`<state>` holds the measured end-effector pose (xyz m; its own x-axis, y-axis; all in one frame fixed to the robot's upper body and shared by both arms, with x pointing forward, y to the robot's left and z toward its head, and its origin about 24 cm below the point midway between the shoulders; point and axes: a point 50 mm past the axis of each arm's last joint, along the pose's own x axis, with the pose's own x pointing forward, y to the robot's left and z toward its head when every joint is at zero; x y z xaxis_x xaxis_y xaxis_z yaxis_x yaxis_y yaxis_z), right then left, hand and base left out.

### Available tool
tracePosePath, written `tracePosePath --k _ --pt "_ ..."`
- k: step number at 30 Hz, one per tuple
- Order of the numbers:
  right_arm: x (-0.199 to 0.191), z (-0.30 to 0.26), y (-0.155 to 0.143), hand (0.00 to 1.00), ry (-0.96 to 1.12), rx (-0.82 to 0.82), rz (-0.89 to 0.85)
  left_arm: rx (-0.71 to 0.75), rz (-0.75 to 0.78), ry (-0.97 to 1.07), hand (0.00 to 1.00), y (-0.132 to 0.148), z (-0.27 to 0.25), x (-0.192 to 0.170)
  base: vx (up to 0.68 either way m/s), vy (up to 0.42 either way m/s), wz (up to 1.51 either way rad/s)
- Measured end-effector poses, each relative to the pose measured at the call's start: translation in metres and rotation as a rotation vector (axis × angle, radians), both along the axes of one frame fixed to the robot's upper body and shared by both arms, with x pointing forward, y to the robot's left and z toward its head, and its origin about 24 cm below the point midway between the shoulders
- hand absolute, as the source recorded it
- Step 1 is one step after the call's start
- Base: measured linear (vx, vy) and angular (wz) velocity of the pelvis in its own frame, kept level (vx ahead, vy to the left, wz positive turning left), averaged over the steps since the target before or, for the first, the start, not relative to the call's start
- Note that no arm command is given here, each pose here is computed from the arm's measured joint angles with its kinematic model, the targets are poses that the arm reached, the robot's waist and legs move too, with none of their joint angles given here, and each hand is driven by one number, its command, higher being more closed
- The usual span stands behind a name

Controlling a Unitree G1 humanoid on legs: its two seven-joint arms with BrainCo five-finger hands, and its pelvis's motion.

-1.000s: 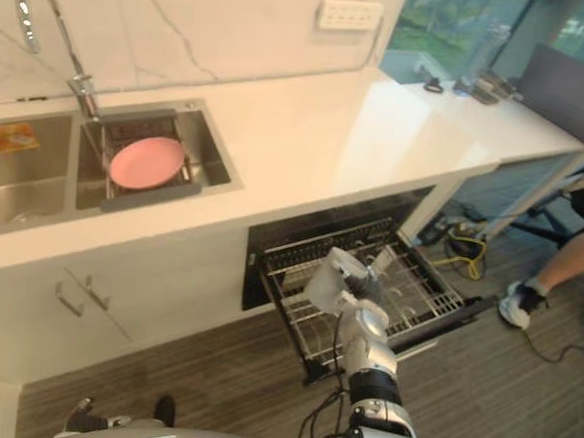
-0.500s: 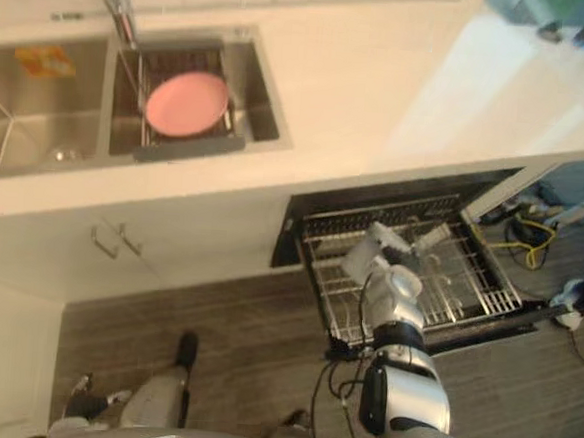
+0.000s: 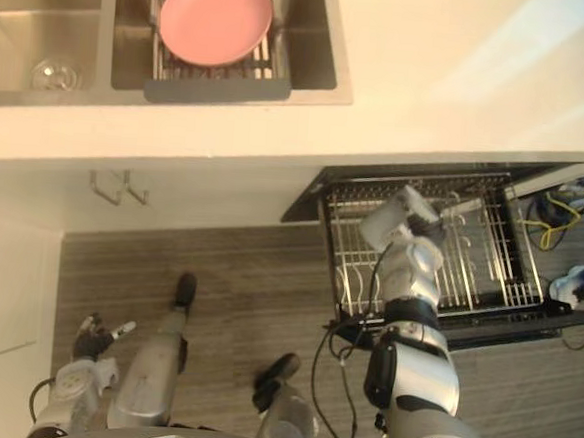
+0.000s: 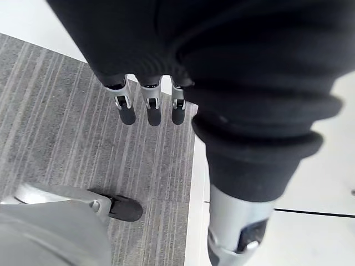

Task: Walk over to the sink, pick up the cup, carry it to the dishwasher, place the cup inside the dishwasher, then close the dishwasher door

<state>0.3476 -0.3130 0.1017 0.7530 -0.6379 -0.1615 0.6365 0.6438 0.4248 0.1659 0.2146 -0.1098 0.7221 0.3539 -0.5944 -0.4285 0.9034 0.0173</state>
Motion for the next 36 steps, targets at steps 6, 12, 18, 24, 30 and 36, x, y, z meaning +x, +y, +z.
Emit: tracePosePath --k 6,12,18,24,30,36 --pt "0.005 0.019 -0.012 1.0 0.027 -0.042 -0.036 -0.005 -0.036 -0.049 0.0 -0.006 0.006 0.008 0.01 0.03 0.15" --pt "0.015 0.049 -0.019 1.0 0.039 -0.082 -0.05 -0.016 -0.108 -0.109 0.0 -0.021 0.013 0.023 -0.06 0.006 -0.01" --pt "0.013 0.049 -0.03 1.0 0.113 -0.082 -0.075 -0.048 -0.119 -0.146 0.0 -0.029 0.016 0.027 -0.01 -0.002 0.01" --pt "0.01 0.048 -0.037 1.0 0.147 -0.093 -0.086 -0.109 -0.158 -0.197 0.0 -0.043 0.021 0.032 -0.01 -0.003 -0.02" --pt "0.012 0.054 -0.038 1.0 0.155 -0.127 -0.086 -0.11 -0.203 -0.212 0.0 -0.052 0.023 0.033 0.0 0.0 0.0" --pt "0.015 0.08 -0.041 1.0 0.09 -0.197 -0.098 -0.112 -0.242 -0.229 0.0 -0.059 0.026 0.037 0.0 0.0 0.0"
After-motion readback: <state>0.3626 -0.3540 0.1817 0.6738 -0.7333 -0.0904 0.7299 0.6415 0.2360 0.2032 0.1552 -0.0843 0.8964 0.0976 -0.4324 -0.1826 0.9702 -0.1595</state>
